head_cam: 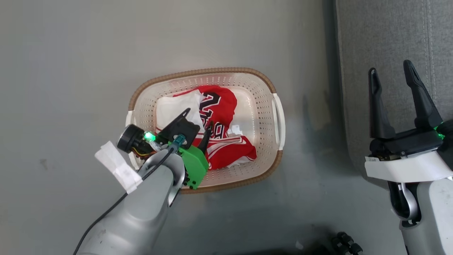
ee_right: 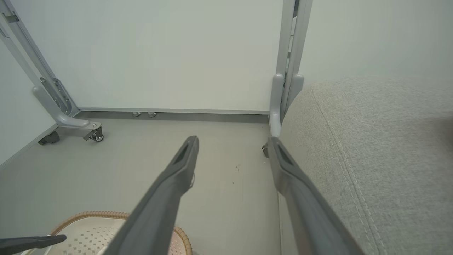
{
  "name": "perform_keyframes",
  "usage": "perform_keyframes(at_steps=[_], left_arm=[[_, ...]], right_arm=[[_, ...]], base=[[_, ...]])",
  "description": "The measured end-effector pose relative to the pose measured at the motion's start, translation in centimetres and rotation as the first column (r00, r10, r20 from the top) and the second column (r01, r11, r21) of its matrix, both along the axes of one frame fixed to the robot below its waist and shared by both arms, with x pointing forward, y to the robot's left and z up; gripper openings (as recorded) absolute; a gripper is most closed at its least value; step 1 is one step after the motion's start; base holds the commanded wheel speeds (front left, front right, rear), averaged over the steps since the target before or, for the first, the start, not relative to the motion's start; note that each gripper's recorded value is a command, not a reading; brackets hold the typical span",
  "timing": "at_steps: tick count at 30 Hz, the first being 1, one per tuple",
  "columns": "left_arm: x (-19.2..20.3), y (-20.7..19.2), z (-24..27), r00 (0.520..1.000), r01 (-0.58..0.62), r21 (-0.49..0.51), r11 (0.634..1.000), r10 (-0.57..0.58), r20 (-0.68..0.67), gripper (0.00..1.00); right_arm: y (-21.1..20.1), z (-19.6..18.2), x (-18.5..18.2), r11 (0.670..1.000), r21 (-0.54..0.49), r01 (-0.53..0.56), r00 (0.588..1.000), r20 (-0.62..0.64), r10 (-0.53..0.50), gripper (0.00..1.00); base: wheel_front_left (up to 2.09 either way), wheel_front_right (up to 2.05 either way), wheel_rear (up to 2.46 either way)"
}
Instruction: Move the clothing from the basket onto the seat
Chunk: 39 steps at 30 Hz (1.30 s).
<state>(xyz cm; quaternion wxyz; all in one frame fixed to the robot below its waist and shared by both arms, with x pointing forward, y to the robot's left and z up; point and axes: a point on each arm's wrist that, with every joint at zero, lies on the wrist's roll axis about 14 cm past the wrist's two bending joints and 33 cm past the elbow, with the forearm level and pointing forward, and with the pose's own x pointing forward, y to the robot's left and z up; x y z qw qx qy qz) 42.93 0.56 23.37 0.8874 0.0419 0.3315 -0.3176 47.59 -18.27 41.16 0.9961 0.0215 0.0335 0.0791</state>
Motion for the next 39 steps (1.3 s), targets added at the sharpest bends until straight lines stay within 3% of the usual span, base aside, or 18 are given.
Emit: perform_keyframes(at_steps=[11,23,27,39], left_arm=[[-0.1,-1.9,-6.9,0.983,0.139,0.155,0.978,-0.117,-0.141,1.00],[-1.6,-0.2,-12.5,0.949,0.267,0.388,0.882,-0.170,-0.267,1.00],[-2.3,0.4,-13.6,0.934,0.289,0.418,0.861,-0.160,-0.318,1.00],[-3.5,0.7,-15.1,0.916,0.310,0.410,0.858,-0.154,-0.371,1.00]], right_arm=[[-1.1,-4.0,0.4,0.998,0.001,0.056,0.995,-0.085,-0.055,1.00],[-2.3,-6.1,0.3,0.995,-0.013,0.099,0.986,-0.132,-0.100,1.00],[-2.5,-6.6,0.3,0.995,-0.017,0.102,0.984,-0.142,-0.104,1.00],[-2.2,-7.5,0.5,0.996,-0.013,0.094,0.983,-0.159,-0.094,1.00]], base=[[0.00,0.00,0.00],[0.00,0.00,0.00],[0.00,0.00,0.00],[0.00,0.00,0.00]])
